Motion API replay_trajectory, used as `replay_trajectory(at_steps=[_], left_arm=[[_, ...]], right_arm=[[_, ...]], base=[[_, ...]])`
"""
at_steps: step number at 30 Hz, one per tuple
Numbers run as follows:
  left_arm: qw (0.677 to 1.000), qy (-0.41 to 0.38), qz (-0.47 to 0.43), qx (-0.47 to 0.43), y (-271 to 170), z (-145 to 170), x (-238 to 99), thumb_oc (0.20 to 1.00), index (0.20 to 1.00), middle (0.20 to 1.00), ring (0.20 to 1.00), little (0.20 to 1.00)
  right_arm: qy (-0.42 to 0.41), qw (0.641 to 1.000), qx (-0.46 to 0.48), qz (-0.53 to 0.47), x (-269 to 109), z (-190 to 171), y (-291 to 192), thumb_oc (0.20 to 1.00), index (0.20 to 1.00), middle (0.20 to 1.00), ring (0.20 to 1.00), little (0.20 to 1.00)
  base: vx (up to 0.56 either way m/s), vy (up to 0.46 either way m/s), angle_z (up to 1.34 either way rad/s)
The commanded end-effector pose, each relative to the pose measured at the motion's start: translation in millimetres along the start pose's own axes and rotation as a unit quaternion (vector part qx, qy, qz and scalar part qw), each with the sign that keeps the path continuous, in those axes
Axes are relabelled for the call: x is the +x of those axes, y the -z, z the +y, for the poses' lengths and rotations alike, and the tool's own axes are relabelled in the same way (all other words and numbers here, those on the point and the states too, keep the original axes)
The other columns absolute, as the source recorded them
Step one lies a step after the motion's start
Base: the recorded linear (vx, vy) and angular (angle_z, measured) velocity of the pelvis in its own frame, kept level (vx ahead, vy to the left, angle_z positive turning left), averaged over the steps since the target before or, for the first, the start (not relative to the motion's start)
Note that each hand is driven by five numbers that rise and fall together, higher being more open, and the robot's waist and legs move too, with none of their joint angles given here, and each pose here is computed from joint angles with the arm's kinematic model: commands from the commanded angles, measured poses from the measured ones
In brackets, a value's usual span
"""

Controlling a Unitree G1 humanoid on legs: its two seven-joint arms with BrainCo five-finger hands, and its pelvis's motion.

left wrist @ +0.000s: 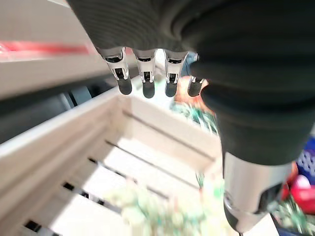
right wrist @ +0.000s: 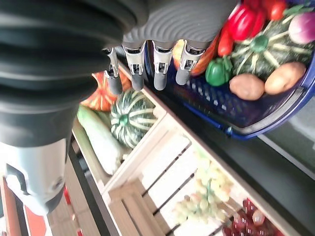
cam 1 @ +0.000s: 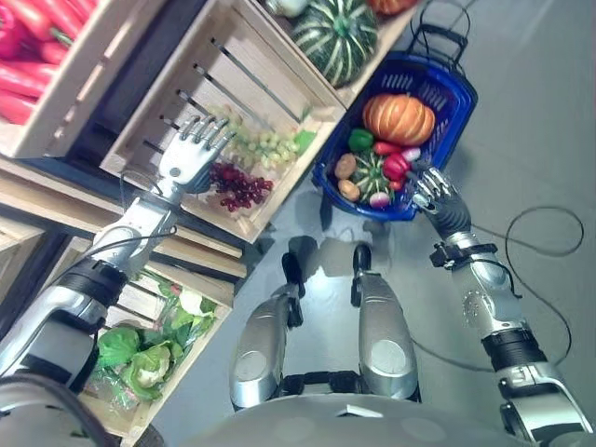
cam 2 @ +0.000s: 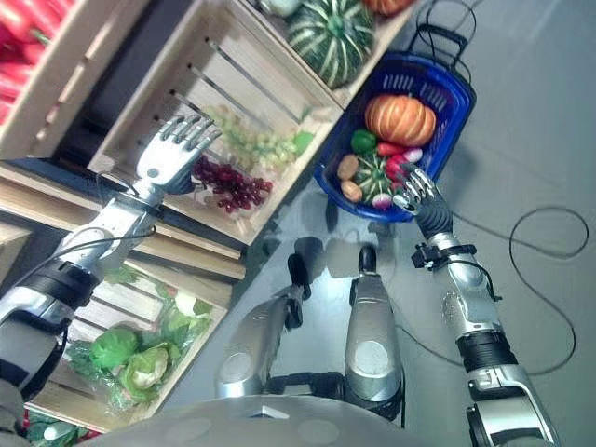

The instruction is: Pick up fruits and vegetables into the basket

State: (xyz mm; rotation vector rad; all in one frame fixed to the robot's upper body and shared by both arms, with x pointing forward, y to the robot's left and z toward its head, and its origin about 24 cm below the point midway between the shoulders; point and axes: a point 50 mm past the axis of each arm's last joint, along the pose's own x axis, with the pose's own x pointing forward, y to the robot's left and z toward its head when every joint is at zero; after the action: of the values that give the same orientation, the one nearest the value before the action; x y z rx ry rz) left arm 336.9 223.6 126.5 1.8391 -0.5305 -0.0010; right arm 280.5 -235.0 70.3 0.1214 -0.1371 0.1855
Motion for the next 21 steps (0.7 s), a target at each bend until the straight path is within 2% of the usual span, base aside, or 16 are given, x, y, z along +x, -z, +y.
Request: replay_trajectory(at_steps=[1,8,21], left_arm=[[0.999,0.008,0.027,0.04,13.9,4.9,1.4,1.0,1.0,1.0,1.0,1.0],[0.993,0.017,0.06,0.104,28.5,8.4,9.1,1.0,1.0,1.0,1.0,1.0],[0.977,0.015,0.157,0.143,41.6,5.4,12.2,1.0,1.0,1.0,1.0,1.0]], right_arm=[[-0.003,0.996,-0.008,-0.092,2.9,-1.9,-38.7,1.0,1.0,1.0,1.0,1.0],[-0.017,0.987,-0.019,-0.159,18.1,5.1,-74.9,1.0,1.0,1.0,1.0,1.0],[-0.04,0.966,-0.039,-0.25,23.4,24.8,-115.9,1.0,1.0,1.0,1.0,1.0]], base=[[-0.06,0.009,-0.17],[-0.04,-0.011,-0.08],[0.03,0.013,-0.06]])
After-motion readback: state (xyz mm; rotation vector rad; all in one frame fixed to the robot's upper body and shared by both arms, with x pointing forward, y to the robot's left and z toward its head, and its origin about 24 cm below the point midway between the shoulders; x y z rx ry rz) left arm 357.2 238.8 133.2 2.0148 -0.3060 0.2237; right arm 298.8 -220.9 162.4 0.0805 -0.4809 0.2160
